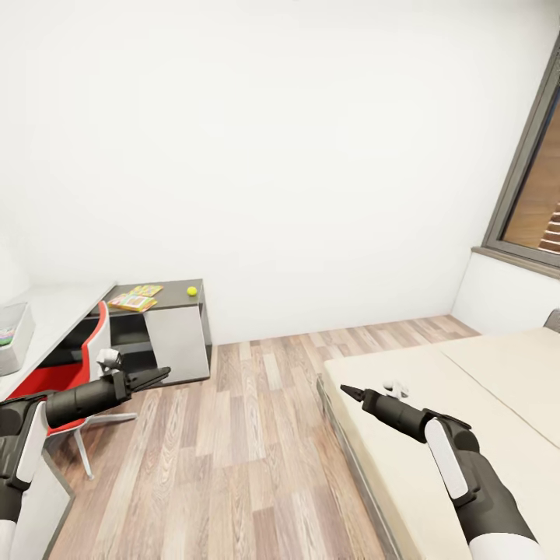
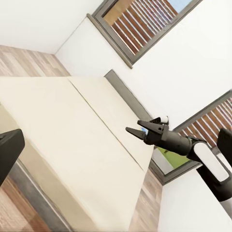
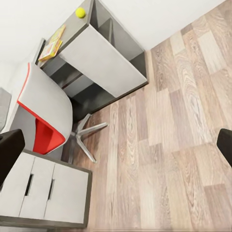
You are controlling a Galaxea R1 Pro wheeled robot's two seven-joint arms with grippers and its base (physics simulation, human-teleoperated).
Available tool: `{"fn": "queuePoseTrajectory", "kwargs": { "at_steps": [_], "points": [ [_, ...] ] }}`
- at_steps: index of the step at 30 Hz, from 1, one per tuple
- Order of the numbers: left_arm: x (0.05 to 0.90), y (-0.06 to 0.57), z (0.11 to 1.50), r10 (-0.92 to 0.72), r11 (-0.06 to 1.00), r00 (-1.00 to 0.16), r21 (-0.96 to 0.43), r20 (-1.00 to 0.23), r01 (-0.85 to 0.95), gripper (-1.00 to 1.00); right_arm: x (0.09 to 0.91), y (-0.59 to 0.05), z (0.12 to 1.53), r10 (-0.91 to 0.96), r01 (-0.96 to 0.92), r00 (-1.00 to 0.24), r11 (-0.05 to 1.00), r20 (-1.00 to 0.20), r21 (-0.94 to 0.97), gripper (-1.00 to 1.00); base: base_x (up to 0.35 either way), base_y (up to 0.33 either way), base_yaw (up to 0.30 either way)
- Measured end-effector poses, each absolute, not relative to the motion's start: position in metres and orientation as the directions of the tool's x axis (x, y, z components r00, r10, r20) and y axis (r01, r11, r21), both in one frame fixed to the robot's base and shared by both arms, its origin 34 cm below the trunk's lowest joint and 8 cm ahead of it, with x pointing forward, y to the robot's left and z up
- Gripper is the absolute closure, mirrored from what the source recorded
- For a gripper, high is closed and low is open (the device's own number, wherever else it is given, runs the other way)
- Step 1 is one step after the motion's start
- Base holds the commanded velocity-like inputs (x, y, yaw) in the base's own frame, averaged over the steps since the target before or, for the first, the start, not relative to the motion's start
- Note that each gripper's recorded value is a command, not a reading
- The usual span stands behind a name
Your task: Put all the toys in the child's room - the three board games (two on the bed and one on the table), the two jigsaw puzzles on the table, and the tennis ball on the table - inside the toy box on the table in the child's room.
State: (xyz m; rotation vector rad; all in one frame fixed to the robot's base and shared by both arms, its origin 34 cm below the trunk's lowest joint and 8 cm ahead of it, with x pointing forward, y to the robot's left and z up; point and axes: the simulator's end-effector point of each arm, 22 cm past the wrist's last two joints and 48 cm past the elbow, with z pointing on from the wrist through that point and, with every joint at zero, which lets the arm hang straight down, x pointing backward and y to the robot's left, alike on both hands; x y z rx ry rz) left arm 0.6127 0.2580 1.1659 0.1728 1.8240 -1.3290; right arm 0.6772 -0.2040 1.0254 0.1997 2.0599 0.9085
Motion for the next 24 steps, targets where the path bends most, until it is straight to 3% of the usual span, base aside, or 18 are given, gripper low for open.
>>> {"fn": "queuePoseTrajectory", "kwargs": {
  "at_steps": [8,15,24],
  "points": [
    [0.607,0.251,1.132,-0.343,0.458,-0.659,-0.732,-0.669,0.504,-1.00,0.680,-0.181,1.030,0.460,-0.189,-0.615,0.703,-0.641,0.686,-1.00,0.000,-0.090,0.000],
    [0.599,0.249,1.132,-0.353,0.420,-0.669,-0.750,-0.654,0.511,-1.00,0.672,-0.152,1.037,0.463,-0.223,-0.647,0.645,-0.606,0.731,-1.00,-0.004,-0.206,0.000],
    [0.593,0.245,1.140,-0.351,0.381,-0.670,-0.753,-0.654,0.536,-1.00,0.671,-0.148,1.038,0.463,-0.225,-0.652,0.638,-0.600,0.736,-1.00,-0.002,-0.032,0.000]
  ]
}}
